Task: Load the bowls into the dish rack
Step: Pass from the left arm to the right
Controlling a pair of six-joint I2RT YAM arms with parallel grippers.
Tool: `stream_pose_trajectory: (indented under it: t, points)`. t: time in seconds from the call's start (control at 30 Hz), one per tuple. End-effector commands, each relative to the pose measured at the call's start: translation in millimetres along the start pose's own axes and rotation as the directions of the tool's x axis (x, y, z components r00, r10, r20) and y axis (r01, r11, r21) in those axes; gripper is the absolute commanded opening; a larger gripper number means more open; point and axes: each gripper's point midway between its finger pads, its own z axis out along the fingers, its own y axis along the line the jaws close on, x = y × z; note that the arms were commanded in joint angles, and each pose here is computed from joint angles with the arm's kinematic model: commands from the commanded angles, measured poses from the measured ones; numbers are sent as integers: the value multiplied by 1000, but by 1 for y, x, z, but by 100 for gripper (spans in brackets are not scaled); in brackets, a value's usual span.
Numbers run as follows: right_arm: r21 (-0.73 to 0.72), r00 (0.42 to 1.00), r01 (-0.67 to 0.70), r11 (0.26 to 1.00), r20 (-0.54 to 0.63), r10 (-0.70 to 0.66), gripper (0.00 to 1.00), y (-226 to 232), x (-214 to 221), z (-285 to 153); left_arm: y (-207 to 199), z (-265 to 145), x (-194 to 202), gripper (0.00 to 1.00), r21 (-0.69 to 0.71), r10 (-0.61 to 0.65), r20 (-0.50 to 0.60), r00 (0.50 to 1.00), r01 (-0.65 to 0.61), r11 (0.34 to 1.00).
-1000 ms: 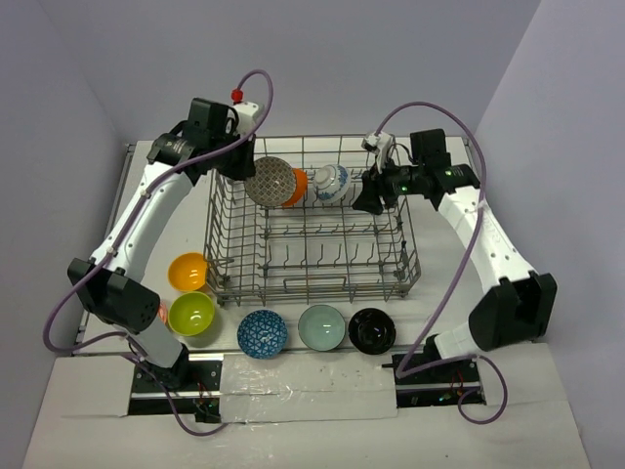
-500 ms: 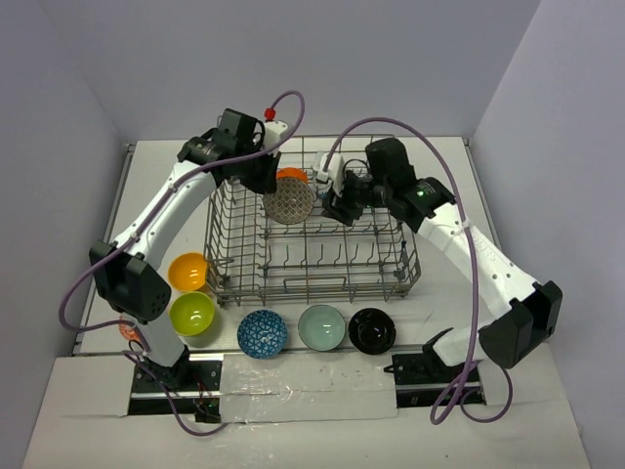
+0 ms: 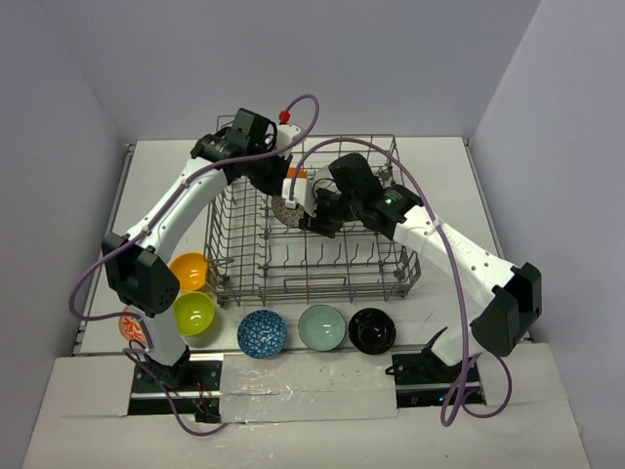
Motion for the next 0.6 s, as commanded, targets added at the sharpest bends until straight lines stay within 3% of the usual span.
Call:
stream_pose_trajectory:
  t: [0.0,0.27,0.4,0.43,0.57]
  points:
    - [26,999,39,999,12,-40,56,-4,-6,7,-13,-13,-32,0,46,51,93,994,-56,997]
    - [3,1000,30,1000,-6,-30,55,4,3,19,-21,-15,-35,0,55,68,94,993,-74,996]
    - [18,1000,23,1000,-9,-23,50,1,3,22,-23,-15,-34,0,55,73,92,993,-78,995]
    - [31,1000,17,999,-13,-17,41,-2,3,22,-23,-15,-34,0,55,72,91,993,-77,995]
    - [40,999,3,999,-46,-1,24,-4,9,28,-24,-13,-32,0,56,77,84,993,-82,995]
